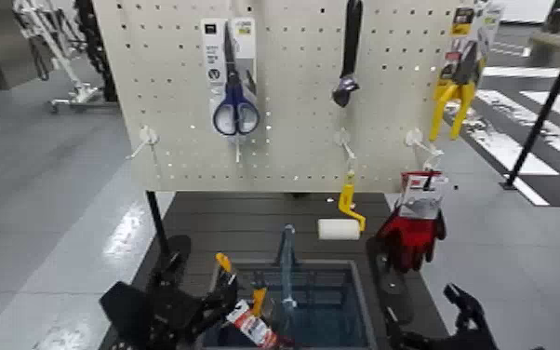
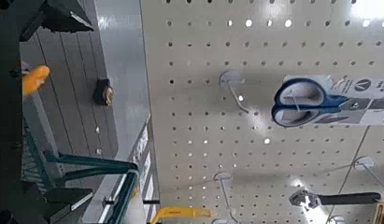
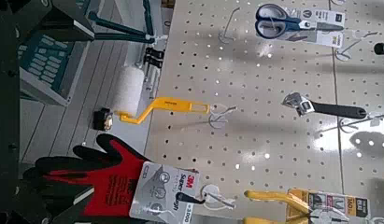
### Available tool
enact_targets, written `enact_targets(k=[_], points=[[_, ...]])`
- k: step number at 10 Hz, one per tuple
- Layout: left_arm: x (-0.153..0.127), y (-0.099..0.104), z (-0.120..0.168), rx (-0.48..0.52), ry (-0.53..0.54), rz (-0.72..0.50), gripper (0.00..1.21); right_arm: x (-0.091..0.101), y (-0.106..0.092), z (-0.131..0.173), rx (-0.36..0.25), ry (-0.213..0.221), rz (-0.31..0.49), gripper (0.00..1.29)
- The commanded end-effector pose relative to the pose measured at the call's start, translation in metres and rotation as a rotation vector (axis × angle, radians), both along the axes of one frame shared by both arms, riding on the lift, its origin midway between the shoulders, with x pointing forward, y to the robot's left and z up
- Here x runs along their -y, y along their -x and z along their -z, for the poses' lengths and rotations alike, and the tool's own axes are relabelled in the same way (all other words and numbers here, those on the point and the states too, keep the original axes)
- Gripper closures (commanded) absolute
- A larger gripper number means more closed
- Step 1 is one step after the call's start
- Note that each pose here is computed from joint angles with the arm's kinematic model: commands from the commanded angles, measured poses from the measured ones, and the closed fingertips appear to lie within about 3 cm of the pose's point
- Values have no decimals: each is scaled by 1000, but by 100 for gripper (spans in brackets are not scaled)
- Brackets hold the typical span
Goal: Put the yellow paint brush into the crate.
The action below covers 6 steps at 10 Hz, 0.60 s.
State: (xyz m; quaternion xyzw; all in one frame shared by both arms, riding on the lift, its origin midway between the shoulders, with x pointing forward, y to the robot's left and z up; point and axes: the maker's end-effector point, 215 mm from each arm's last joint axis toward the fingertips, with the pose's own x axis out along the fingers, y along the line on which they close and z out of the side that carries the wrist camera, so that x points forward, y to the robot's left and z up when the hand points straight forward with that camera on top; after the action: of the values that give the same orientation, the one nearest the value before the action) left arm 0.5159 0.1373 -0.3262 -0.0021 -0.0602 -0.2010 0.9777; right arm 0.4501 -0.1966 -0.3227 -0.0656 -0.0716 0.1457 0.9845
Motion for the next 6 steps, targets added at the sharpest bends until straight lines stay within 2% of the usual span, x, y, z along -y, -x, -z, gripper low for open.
enact_targets(k=[1, 4, 6], points=[[-14, 22, 4, 33, -29, -58, 0, 2, 4, -2, 7, 3, 0, 15], [-28, 36, 14, 30, -51, -96, 0, 7, 9, -2, 7, -5, 13, 15], [-25, 38, 16, 25, -41, -103, 0, 7, 11, -2, 5, -14, 17, 15]])
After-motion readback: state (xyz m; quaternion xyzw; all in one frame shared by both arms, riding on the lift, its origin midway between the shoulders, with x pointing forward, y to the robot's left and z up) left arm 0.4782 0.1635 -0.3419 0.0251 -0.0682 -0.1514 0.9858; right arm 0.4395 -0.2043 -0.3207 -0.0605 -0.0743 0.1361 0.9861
